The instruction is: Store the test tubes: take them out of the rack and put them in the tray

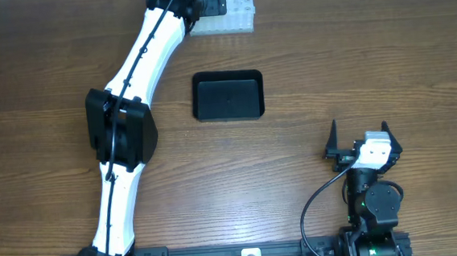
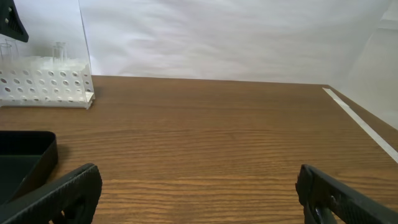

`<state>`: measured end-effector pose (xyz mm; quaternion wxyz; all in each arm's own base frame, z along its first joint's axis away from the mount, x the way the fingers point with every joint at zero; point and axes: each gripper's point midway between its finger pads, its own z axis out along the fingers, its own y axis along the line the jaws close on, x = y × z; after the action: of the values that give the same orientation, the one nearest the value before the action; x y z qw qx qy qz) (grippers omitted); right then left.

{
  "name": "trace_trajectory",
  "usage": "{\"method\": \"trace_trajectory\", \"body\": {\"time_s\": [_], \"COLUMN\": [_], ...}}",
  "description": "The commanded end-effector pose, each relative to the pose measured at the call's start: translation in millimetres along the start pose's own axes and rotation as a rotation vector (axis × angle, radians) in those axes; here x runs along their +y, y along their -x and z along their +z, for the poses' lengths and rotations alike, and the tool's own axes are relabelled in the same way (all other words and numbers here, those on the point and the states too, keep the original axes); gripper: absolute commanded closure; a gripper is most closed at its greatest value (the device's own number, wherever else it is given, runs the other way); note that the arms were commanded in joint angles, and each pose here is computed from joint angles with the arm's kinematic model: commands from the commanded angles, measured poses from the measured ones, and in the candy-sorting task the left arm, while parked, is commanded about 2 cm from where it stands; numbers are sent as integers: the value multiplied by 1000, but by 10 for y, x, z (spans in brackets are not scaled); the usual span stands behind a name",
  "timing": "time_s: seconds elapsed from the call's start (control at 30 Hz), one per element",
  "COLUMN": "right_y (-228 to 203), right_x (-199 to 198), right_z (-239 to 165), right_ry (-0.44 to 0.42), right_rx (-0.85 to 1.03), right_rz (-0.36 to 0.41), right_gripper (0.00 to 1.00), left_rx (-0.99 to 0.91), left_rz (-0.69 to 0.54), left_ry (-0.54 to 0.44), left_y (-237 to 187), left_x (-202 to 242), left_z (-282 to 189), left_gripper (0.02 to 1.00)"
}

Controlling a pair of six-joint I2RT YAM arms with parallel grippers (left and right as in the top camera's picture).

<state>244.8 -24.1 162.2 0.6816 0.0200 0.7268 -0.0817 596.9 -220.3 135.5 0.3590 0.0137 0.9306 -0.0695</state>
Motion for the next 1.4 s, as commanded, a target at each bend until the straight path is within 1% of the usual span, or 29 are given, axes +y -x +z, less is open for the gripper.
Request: {"method": "trace_trajectory", "body": {"time_s": [0.03, 0.17, 0.23, 0.4, 0.6, 0.7, 0.97, 1.4], "right_y": [-19, -19, -19, -20, -19, -20, -20, -20], "right_x": [-20, -20, -20, -20, -20, -20, -20, -20], "right_z": [0, 0, 0, 0, 0, 0, 0, 0], "right_ry": [-9, -9, -9, -9, -9, -9, -9, -9], "right_rx": [2, 2, 2, 2, 2, 2, 2, 2], "right_rz": [-1, -1, -1, -1, -1, -1, -1, -1], "right_gripper": [7, 9, 7, 7, 7, 7, 7, 7], "left_rx": [3, 13, 13, 3, 3, 2, -14, -18], "left_rz": [26, 30, 32, 34, 34, 34, 32, 31], "left_ry": [12, 12, 11, 4, 4, 4, -1, -2], "left_y": [-38, -85, -93, -79, -80, -77, -39, -30], "left_x": [15, 3, -13, -55, -55, -55, -67, -70], "left_z": [135, 181, 190, 193, 193, 193, 193, 195], "left_gripper": [156, 163, 200, 218, 288, 338, 386, 518]}}
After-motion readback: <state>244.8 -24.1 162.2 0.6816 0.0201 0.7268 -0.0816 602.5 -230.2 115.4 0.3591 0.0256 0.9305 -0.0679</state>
